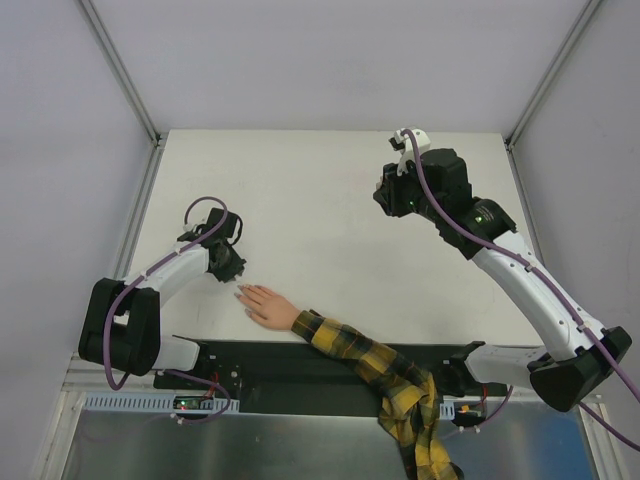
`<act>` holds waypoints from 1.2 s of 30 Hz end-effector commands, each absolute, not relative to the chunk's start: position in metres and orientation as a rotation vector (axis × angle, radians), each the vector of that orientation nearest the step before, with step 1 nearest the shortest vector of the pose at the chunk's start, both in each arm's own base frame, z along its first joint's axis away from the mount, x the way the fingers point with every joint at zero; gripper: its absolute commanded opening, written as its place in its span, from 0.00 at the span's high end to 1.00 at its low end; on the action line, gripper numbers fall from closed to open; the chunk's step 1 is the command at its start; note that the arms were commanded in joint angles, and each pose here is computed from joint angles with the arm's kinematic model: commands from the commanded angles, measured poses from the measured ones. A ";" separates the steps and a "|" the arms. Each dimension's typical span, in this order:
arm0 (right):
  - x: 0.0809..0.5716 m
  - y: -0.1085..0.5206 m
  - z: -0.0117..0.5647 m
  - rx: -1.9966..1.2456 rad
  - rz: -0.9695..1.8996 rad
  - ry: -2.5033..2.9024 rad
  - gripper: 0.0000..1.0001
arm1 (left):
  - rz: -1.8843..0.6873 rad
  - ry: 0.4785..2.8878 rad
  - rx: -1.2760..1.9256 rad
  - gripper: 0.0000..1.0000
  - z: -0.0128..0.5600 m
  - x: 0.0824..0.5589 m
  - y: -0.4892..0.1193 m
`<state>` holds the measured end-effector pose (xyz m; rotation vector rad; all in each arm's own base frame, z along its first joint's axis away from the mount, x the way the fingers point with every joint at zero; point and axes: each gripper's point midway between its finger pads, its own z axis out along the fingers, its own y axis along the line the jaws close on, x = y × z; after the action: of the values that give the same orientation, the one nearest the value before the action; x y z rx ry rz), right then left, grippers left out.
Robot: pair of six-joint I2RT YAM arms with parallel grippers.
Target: Paint the nails
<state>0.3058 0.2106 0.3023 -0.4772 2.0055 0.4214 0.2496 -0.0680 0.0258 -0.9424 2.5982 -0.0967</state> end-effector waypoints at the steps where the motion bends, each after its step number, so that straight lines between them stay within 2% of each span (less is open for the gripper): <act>1: 0.313 0.213 0.332 -0.462 0.435 1.917 1.00 | -0.052 2.571 -0.960 1.00 0.026 0.252 -0.057; 26: 0.301 0.210 0.333 -0.458 0.464 1.896 1.00 | -0.211 2.563 -0.853 1.00 0.064 0.260 -0.073; 36: 0.286 0.200 0.341 -0.490 0.456 1.864 1.00 | -0.505 2.512 -0.490 1.00 0.124 0.283 -0.120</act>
<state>0.2981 0.2048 0.3166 -0.4783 1.9511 0.4285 0.2734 -0.0913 0.0795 -0.7124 2.5700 -0.3158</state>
